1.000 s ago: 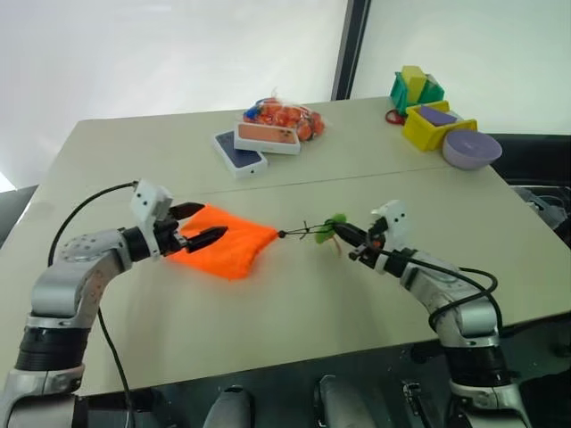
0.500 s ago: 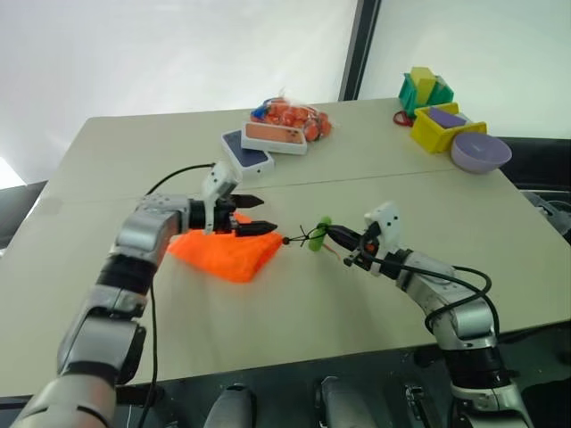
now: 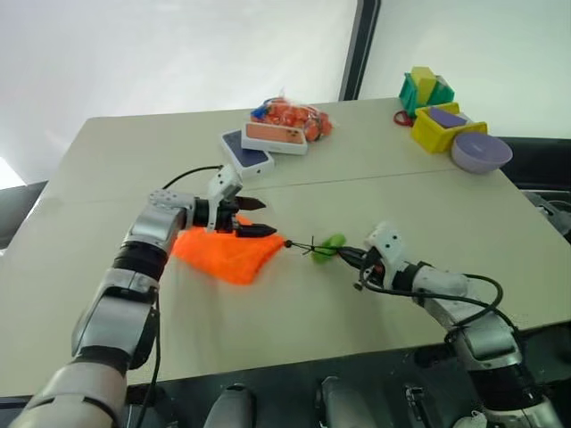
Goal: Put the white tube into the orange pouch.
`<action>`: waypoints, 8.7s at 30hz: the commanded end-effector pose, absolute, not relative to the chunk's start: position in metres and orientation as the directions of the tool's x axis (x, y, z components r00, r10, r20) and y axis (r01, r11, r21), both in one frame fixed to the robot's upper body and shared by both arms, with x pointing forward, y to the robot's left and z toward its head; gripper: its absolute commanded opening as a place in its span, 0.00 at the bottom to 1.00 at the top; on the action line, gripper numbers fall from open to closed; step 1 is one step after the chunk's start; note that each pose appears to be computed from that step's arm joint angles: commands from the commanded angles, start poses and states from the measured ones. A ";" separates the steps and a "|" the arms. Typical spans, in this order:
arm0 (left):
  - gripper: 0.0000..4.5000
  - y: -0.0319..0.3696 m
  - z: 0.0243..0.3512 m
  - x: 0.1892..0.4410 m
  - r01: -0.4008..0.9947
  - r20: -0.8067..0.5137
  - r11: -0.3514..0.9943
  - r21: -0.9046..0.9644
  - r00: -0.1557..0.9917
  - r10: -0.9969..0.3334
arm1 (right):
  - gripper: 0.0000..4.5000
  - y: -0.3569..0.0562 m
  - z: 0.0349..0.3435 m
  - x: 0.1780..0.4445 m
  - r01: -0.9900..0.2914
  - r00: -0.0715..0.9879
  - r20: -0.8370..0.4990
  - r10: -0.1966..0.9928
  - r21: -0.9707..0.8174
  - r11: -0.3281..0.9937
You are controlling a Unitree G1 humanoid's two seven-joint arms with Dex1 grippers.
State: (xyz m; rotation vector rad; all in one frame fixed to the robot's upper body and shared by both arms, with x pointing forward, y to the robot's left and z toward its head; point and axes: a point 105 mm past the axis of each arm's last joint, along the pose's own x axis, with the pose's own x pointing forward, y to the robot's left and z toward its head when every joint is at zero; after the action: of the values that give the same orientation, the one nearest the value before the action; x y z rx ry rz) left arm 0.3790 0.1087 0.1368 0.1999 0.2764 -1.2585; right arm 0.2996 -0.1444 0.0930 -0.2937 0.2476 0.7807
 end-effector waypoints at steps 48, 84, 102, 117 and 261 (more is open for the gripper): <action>1.00 0.087 0.153 0.370 0.976 -0.285 0.206 0.072 0.218 -0.934 | 0.50 -0.152 0.126 0.292 -0.757 0.653 -0.357 0.668 -0.302 0.579; 1.00 0.084 0.149 0.361 0.975 -0.280 0.215 0.057 0.223 -0.934 | 0.01 -0.120 0.110 0.305 -0.800 0.598 -0.377 0.707 -0.332 0.499; 1.00 0.095 0.160 0.345 0.929 -0.194 0.265 0.258 0.318 -0.928 | 0.01 -0.109 0.151 0.296 -0.809 0.587 -0.160 0.794 -0.084 0.581; 1.00 0.089 0.165 0.316 0.718 -0.018 0.414 0.559 0.511 -0.860 | 0.01 -0.103 0.158 0.299 -0.811 0.570 -0.075 0.818 0.110 0.575; 0.06 0.134 0.081 0.279 0.348 0.001 0.549 0.760 0.843 -0.537 | 0.00 -0.148 0.157 0.358 -0.488 0.828 -0.021 0.561 0.466 0.738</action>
State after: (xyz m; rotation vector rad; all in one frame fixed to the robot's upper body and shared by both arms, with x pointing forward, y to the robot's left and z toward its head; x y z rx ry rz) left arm 0.2773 0.1199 0.0783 0.8285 -0.2673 -0.5729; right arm 0.3513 -0.1377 0.1351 0.4859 0.2604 0.6119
